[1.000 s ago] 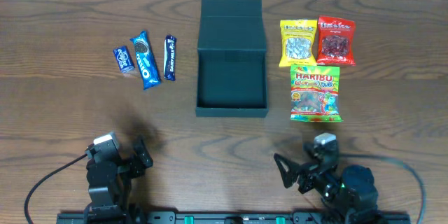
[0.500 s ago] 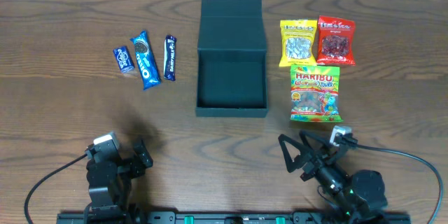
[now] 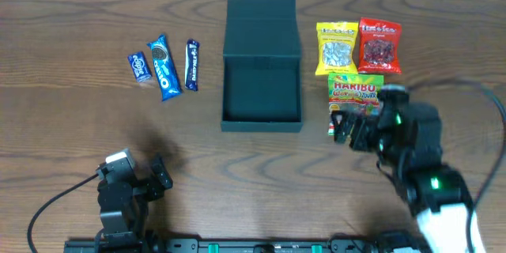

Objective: Pack container
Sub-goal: 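Reach right gripper to the Haribo Worms bag and grasp it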

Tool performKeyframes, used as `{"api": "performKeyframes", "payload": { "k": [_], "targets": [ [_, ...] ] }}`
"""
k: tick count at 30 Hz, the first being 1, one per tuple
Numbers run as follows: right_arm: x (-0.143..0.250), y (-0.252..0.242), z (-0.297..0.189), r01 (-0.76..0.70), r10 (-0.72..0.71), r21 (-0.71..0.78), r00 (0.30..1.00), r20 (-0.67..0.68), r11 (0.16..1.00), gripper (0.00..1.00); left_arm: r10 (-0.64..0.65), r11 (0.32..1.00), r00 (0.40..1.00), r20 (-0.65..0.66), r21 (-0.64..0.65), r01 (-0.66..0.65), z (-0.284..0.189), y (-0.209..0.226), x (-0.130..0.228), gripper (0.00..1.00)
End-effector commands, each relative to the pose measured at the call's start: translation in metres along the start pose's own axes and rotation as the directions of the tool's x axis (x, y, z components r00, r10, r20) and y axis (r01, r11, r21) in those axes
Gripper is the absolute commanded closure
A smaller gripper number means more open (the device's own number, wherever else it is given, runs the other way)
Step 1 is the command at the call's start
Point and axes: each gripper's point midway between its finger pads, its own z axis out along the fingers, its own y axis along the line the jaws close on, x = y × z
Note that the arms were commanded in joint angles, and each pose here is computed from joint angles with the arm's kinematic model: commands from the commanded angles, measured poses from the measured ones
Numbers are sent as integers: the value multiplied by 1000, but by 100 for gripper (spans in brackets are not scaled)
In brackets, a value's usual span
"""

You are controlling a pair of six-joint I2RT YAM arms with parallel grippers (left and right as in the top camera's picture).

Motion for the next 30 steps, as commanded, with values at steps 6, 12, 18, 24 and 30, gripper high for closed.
{"api": "performKeyframes", "payload": {
  "k": [6, 12, 18, 24, 30],
  "targets": [
    [-8, -58, 56, 71, -8, 326, 982, -191, 943, 1, -1, 1000, 1000, -4, -3, 1, 1, 1, 3, 5],
    [23, -84, 102, 96, 42, 400, 946, -323, 912, 4, -1, 1000, 1000, -4, -3, 1, 1, 1, 3, 5],
    [40, -96, 135, 108, 57, 411, 927, -370, 905, 9, -1, 1000, 1000, -4, -3, 1, 1, 1, 3, 5],
    [61, -105, 155, 119, 77, 416, 903, -424, 901, 34, -1, 1000, 1000, -4, -3, 1, 1, 1, 3, 5],
    [83, -107, 163, 116, 102, 397, 868, -486, 911, 90, -1, 1000, 1000, -4, -3, 1, 1, 1, 3, 5]
  ]
}}
